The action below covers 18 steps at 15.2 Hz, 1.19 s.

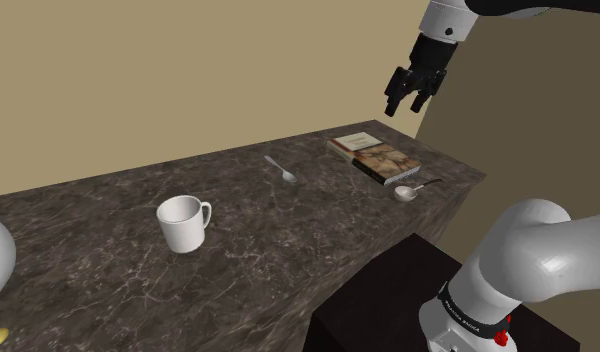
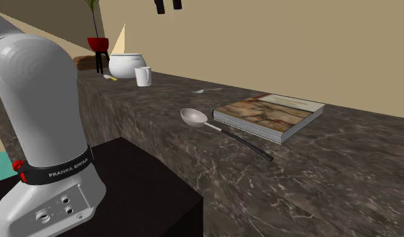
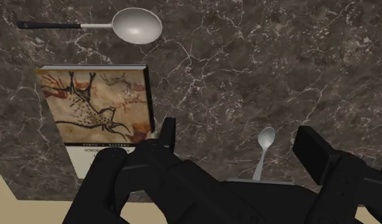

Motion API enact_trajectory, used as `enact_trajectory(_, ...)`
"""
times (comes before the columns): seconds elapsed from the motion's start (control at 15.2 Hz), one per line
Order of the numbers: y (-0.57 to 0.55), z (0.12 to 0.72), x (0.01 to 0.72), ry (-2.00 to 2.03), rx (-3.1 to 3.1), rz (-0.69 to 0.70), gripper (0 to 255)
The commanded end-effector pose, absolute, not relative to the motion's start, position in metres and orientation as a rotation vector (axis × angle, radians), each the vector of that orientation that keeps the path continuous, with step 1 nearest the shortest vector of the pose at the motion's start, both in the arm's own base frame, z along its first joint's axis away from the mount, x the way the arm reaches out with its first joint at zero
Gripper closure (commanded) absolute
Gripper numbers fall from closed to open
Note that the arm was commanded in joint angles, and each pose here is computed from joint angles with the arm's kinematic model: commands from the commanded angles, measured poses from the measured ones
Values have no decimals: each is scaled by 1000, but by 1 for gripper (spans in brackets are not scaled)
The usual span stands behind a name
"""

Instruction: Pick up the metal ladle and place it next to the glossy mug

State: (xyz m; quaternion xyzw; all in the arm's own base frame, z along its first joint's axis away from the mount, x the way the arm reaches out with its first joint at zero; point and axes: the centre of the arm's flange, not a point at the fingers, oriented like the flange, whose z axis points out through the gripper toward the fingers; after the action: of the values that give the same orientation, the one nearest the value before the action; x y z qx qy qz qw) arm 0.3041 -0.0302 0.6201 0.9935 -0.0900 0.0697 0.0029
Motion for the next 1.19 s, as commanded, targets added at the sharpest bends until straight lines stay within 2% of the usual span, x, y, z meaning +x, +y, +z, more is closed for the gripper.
enact_trajectory(0.0,-30,620,304,-282,3115,219,0)
enact_trajectory(0.53,-109,553,327,-985,3004,197,0)
enact_trajectory(1.12,-193,471,310,-1729,2690,160,0)
